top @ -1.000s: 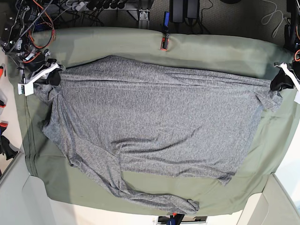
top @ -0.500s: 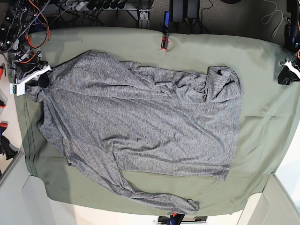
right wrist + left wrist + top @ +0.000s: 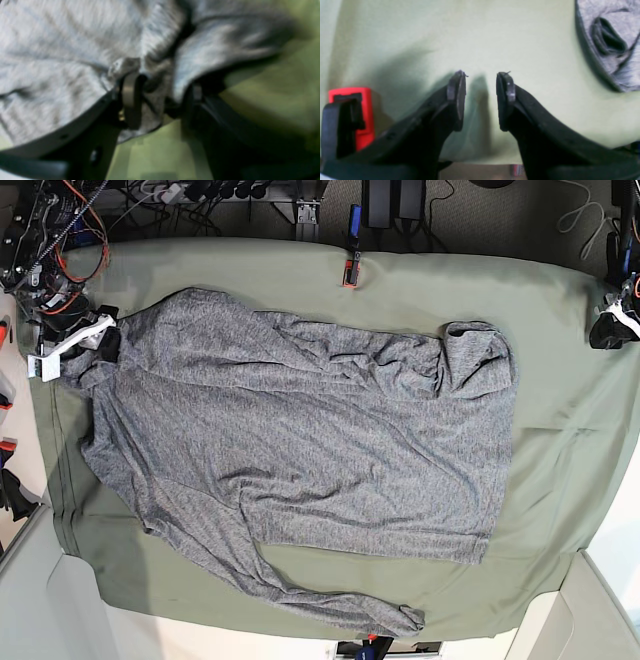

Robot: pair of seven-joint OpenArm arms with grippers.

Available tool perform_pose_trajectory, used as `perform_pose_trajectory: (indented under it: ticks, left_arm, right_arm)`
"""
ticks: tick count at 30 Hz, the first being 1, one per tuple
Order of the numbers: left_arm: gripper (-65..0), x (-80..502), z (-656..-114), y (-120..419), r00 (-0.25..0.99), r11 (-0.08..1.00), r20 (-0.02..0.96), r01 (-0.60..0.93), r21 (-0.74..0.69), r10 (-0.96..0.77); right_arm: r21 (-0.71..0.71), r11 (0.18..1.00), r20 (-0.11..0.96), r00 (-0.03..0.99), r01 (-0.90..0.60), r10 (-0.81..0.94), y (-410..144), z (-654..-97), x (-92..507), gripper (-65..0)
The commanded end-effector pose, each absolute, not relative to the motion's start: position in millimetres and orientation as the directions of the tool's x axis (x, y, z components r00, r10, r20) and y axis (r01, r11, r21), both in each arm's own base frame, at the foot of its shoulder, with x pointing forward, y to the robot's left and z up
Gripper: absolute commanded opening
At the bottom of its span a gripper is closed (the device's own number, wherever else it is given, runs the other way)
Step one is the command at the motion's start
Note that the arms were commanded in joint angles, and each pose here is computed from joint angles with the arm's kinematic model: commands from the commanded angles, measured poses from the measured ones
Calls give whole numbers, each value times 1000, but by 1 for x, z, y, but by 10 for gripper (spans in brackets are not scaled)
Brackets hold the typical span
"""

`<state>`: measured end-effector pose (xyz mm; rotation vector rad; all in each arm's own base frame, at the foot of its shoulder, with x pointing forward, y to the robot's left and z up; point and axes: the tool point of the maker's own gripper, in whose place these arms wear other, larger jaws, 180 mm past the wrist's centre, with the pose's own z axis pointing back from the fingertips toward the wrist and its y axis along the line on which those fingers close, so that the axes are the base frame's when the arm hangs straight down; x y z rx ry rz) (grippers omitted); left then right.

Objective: Fold the T-shirt properly

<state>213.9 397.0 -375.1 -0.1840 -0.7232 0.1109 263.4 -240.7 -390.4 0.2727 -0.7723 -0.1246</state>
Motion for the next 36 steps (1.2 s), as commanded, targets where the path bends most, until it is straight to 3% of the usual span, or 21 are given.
perform_pose_trajectory:
  ticks: [1, 8, 17, 23, 29, 36]
  left_arm:
    - [-414, 229, -349, 401, 694, 979, 704, -7, -206, 153]
    - [-414, 241, -318, 389, 649, 973, 747, 45, -228, 145]
    - [-414, 241, -316, 378, 655, 961, 737, 64, -270, 164]
    - [-413, 231, -329, 330, 699, 941, 709, 170, -294, 95]
    - [-413, 224, -346, 265, 720, 903, 694, 299, -309, -1]
    - [-413, 220, -356, 230, 721, 873, 693, 324, -365, 22]
  right_arm:
    - [289, 957, 732, 652, -34, -198, -243, -366, 275, -393]
    - [294, 951, 803, 564, -98, -190, -240, -323, 280, -393]
    - [337, 924, 817, 544, -181, -191, -220, -312, 282, -394]
    - [394, 863, 795, 588, -317, -147, -168, -320, 278, -394]
    - [363, 817, 758, 652, -447, 20, -113, -347, 264, -394]
    - [317, 802, 729, 671, -507, 135, -93, -365, 252, -394]
